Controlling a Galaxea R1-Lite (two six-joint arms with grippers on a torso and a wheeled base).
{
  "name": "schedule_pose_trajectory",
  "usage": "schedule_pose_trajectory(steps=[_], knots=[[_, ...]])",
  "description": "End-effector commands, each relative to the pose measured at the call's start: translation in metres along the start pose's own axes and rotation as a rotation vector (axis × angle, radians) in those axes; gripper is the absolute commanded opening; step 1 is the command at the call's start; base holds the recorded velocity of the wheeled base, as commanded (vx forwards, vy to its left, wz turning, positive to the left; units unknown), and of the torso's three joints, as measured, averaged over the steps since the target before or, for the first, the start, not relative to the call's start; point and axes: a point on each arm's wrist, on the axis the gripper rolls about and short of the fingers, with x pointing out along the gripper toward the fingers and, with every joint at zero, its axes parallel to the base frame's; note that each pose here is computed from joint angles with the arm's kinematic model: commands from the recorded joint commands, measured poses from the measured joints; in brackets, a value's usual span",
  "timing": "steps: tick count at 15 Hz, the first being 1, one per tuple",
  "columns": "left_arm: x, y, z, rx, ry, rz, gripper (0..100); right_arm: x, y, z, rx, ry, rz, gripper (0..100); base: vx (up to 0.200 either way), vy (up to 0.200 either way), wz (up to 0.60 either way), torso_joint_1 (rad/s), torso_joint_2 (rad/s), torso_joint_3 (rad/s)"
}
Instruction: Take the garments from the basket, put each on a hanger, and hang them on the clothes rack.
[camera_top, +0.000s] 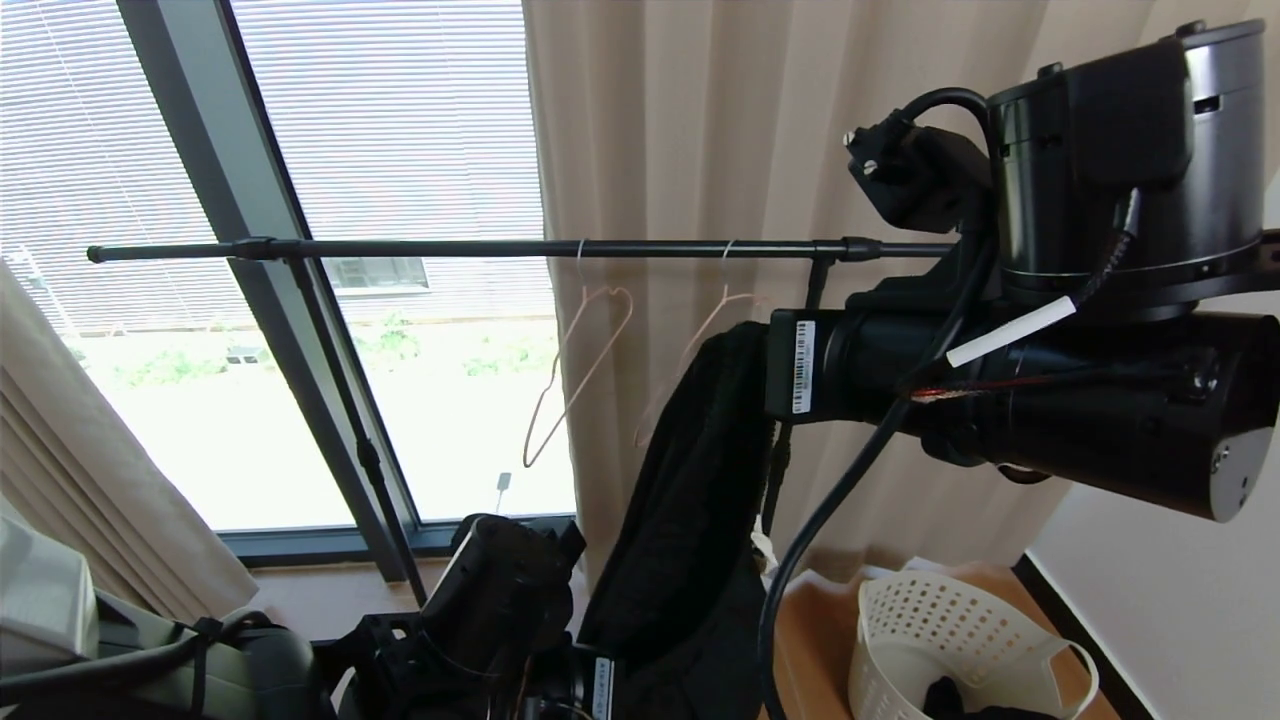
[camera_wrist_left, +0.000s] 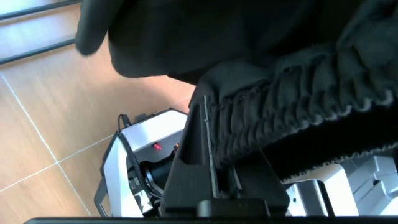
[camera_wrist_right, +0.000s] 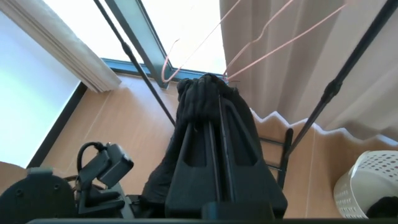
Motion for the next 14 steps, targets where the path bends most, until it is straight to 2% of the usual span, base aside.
schedule_pose_trajectory(steps=[1, 4, 5, 6, 9, 11, 12, 13, 14], knots=[[-0.007, -0.001, 0.008, 0.007, -0.044, -0.003, 0, 0.008, -0.010, 0.002, 0.006, 0.000, -0.042, 0, 0.000, 0.000, 0.00, 0.000, 0.00, 0.000], [-0.024, 0.005, 0.026, 0.032, -0.131, -0.003, 0, 0.020, -0.020, 0.000, 0.004, 0.018, -0.090, 0, 0.000, 0.000, 0.00, 0.000, 0.00, 0.000], [-0.043, 0.008, 0.045, 0.052, -0.219, -0.005, 0, 0.026, -0.025, -0.002, -0.026, 0.030, -0.112, 0, 0.000, 0.000, 0.00, 0.000, 0.00, 0.000], [-0.054, 0.009, 0.057, 0.070, -0.241, 0.012, 0, 0.030, -0.027, -0.004, -0.053, 0.042, -0.123, 0, 0.000, 0.000, 0.00, 0.000, 0.00, 0.000], [-0.072, 0.011, 0.082, 0.092, -0.221, 0.075, 0, 0.035, -0.038, -0.007, -0.131, 0.080, -0.171, 0, 0.000, 0.000, 0.00, 0.000, 0.00, 0.000], [-0.081, 0.015, 0.101, 0.171, -0.192, 0.179, 0, 0.035, -0.047, -0.014, -0.335, 0.194, -0.222, 0, 0.000, 0.000, 0.00, 0.000, 0.00, 0.000], [-0.078, 0.016, 0.105, 0.188, -0.181, 0.217, 0, 0.039, -0.052, -0.018, -0.432, 0.239, -0.231, 0, 0.000, 0.000, 0.00, 0.000, 0.00, 0.000], [-0.078, 0.016, 0.105, 0.188, -0.181, 0.217, 0, 0.039, -0.052, -0.018, -0.432, 0.239, -0.231, 0, 0.000, 0.000, 0.00, 0.000, 0.00, 0.000], [-0.061, 0.020, 0.103, 0.190, -0.135, 0.285, 0, 0.058, -0.053, -0.038, -0.479, 0.318, -0.247, 0, 0.000, 0.000, 0.00, 0.000, 0.00, 0.000]])
